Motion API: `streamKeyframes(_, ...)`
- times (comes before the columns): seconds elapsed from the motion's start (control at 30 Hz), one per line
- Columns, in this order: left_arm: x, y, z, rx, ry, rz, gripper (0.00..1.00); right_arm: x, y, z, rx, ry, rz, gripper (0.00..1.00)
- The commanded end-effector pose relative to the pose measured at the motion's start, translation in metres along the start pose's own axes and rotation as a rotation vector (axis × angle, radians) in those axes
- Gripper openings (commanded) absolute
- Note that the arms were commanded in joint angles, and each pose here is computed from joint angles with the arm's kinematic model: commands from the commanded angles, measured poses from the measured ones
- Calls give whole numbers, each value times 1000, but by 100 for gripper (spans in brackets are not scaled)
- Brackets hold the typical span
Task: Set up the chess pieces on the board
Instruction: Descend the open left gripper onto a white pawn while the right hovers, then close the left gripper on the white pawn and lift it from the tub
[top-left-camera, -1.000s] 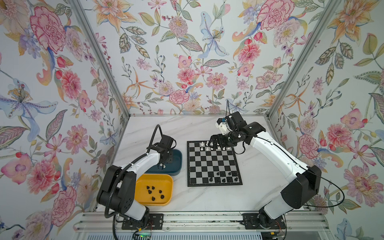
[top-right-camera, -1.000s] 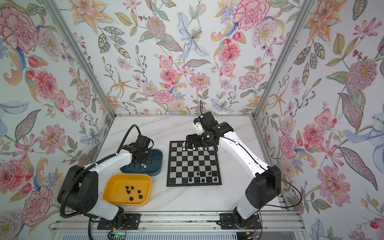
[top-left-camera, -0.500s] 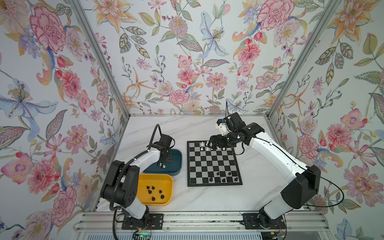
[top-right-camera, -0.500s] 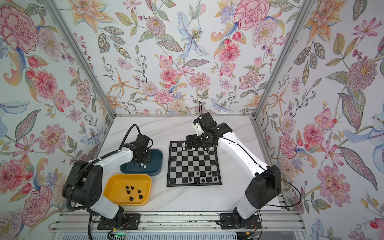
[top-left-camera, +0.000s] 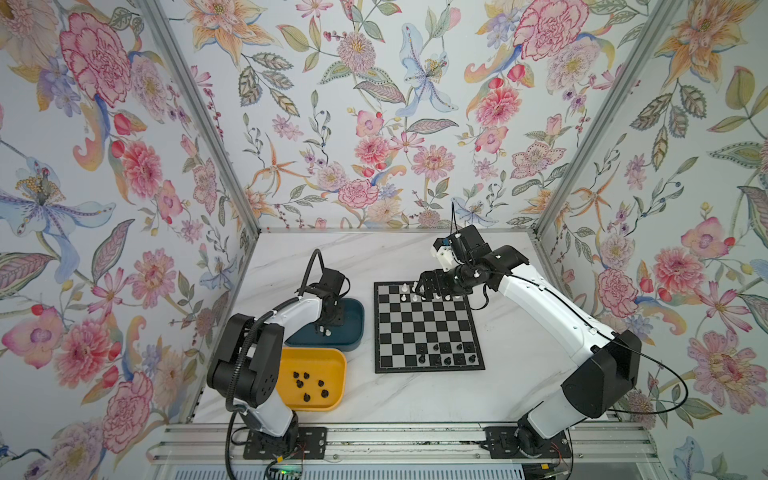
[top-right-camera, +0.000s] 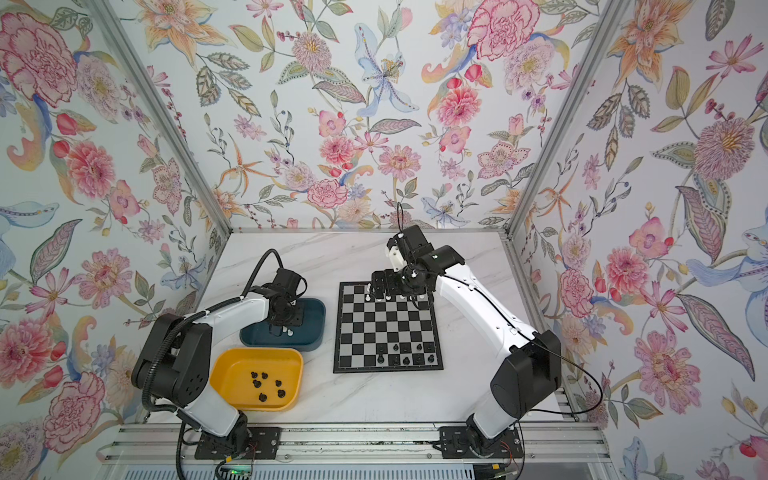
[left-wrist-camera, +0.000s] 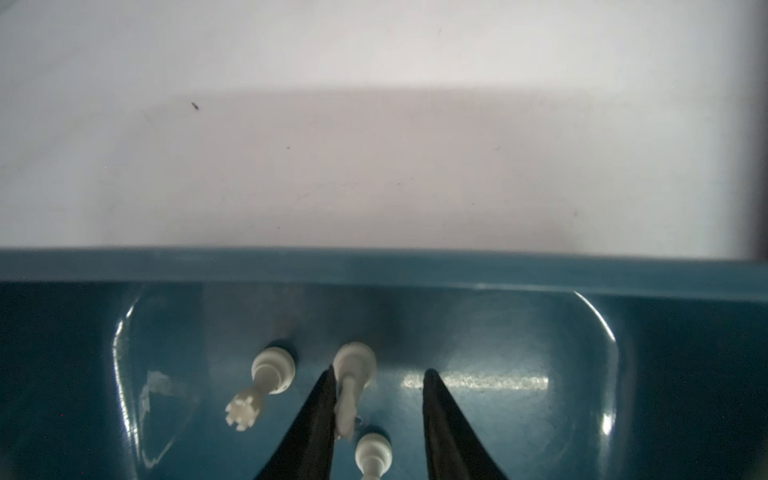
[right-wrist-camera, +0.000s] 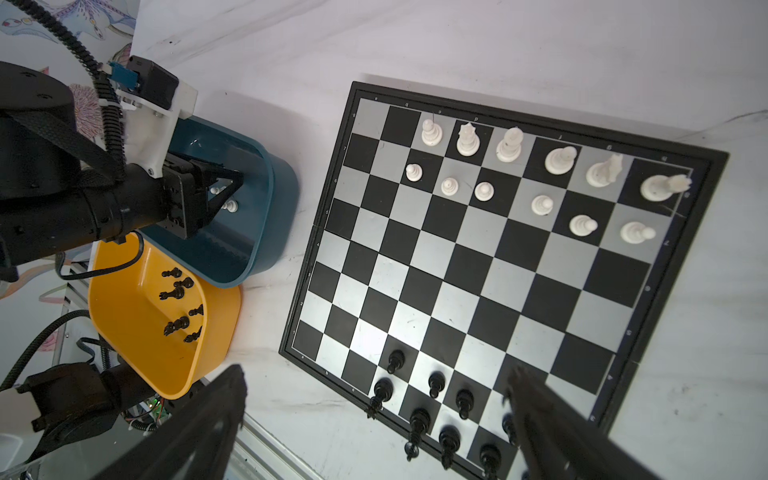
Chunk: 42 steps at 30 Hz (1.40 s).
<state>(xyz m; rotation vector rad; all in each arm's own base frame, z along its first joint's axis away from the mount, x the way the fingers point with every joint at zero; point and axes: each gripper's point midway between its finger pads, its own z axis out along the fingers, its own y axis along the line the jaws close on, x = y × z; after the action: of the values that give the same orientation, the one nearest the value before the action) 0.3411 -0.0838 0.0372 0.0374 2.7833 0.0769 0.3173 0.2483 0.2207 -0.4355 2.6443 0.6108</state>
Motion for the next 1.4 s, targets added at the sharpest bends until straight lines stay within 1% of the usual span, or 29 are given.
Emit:
streamKeyframes(0.0,-7,0,1,7,-3,1,35,-1,-2,2,19,-8,6,99)
streamKeyframes(0.1,-7,2,2,5,0,-1,34,-2,-2,3,19,-6,7,99)
streamKeyframes(0.23,-7,5,3,1,3,-4,30,-3,-3,4,21,-4,9,99)
streamKeyframes(0.37,-7,7,4,2,7,-6,23,-4,-2,6,19,-1,9,99)
streamKeyframes(0.57,-5,8,5,4,15,-6,17,-4,-3,9,20,5,17,99)
streamKeyframes(0.7,-5,10,4,1,16,-8,9,-4,-3,9,21,5,21,99)
streamKeyframes(0.9,-11,8,-1,9,18,-5,3,-6,-2,9,21,3,23,99)
streamKeyframes(1.0,-18,7,-8,11,14,-5,2,-7,-1,8,20,-3,21,99)
streamKeyframes(1.27,-49,2,-43,27,-18,-18,0,-12,0,4,20,-20,19,99)
streamKeyframes(1.37,-64,-9,-58,48,-46,-12,0,-10,-1,1,24,-23,17,99)
